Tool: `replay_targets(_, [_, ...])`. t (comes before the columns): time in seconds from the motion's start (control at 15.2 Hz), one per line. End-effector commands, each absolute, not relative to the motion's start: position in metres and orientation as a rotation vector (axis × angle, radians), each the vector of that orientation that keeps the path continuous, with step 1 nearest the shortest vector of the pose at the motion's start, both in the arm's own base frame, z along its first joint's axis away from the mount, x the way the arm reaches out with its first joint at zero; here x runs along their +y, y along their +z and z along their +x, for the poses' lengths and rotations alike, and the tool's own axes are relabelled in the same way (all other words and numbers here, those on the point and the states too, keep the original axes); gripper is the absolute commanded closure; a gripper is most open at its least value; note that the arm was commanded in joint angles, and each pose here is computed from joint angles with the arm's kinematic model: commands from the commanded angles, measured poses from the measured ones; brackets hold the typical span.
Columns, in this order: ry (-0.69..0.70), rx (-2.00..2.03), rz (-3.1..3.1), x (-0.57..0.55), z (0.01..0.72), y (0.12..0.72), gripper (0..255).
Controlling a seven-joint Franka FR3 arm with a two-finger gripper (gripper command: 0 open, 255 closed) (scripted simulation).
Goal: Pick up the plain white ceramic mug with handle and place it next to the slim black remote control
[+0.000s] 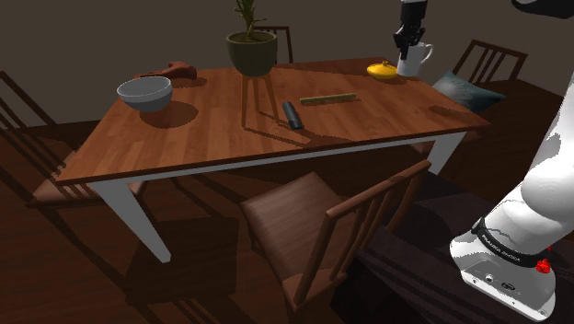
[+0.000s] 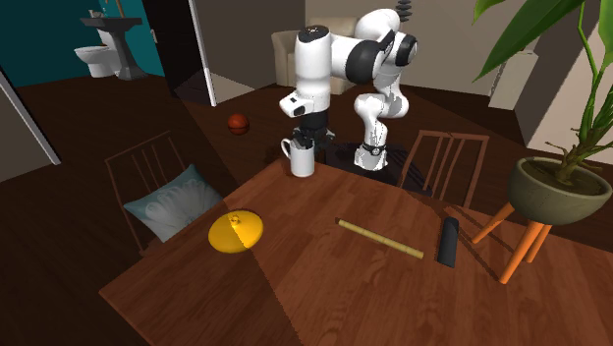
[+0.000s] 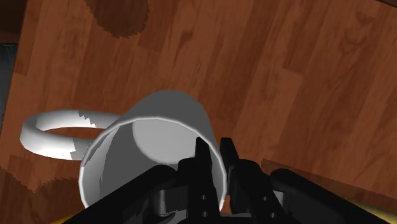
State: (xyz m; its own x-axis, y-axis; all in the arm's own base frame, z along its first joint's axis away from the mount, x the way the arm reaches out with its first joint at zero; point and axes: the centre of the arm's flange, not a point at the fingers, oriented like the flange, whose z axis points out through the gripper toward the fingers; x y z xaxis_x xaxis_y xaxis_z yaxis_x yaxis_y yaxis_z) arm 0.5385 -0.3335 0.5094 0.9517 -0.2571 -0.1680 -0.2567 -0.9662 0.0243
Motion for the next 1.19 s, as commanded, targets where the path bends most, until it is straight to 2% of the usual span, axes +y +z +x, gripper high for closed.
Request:
replay_targets(0.0, [-0.268,-0.41,3.101,-0.306,0.544,0.513,255])
replay_targets(1.12, [-0.268,-0.41,3.101,-0.088,0.571,0.558,255])
